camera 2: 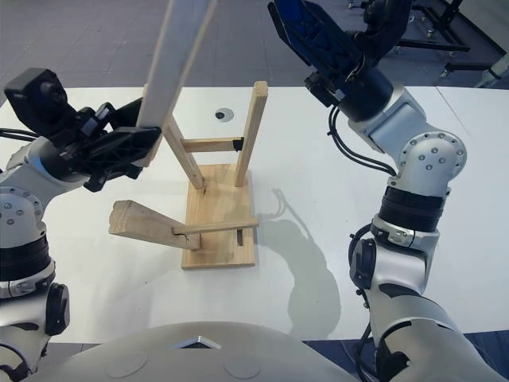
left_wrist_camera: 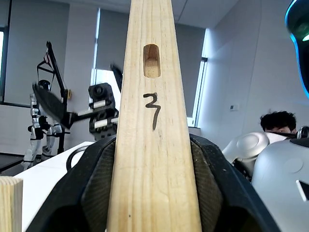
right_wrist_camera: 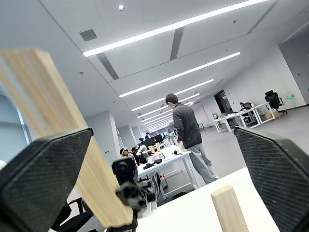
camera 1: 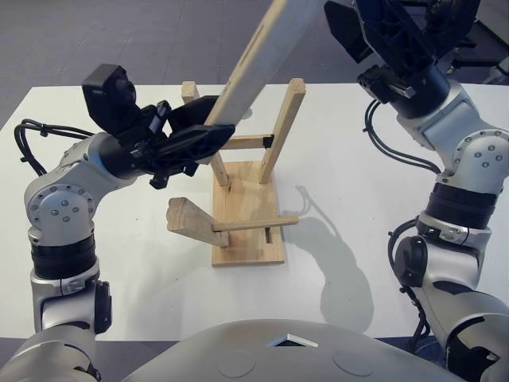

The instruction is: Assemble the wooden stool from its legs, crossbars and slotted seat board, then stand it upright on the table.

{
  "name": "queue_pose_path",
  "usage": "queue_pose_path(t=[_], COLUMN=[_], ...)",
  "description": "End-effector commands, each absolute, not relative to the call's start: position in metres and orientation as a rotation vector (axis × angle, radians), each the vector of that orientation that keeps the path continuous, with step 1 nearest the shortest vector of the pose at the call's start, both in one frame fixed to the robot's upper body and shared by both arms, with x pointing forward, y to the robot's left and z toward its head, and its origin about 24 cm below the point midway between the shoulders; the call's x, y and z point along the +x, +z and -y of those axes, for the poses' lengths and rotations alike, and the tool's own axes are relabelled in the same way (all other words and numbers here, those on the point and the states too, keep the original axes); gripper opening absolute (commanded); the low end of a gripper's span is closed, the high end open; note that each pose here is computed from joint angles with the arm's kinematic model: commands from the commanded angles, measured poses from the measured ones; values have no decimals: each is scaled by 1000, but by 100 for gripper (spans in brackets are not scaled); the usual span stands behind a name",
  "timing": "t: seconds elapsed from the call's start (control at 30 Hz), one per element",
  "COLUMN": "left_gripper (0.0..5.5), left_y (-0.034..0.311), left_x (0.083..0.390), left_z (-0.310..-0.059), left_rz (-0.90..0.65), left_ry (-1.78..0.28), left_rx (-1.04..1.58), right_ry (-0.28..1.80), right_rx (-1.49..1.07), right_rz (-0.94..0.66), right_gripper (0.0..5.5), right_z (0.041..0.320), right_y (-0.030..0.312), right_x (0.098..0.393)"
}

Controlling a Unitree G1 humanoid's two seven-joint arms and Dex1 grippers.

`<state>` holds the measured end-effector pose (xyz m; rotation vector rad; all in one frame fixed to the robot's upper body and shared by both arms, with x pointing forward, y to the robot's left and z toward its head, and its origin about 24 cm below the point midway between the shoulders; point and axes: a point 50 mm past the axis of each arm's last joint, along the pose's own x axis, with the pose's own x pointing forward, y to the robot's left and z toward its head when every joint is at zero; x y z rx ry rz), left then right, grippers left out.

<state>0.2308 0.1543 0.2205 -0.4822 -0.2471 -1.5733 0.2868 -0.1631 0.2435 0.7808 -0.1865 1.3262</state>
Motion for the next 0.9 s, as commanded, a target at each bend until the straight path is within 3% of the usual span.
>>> queue_pose_path(t=[0.03, 0.33, 0.67, 0.9], left_gripper=[206, 206, 206, 206], left_y=[214, 195, 191, 192], left_x=[234, 236, 233, 233], left_z=[-149, -143, -138, -138], left_rz=[199, 131, 97, 108], left_ry=[-1565, -1536, -1569, -1563], left_rx=[-503, -555, -529, -515], right_ry=[1405, 1557, 1516, 1540], right_rx=[779, 722, 736, 746], right_rz=[229, 291, 314, 309], right_gripper=[540, 540, 540, 413], right_z=[159, 134, 131, 134], right_y=[252, 275, 275, 274], right_x=[274, 248, 258, 255])
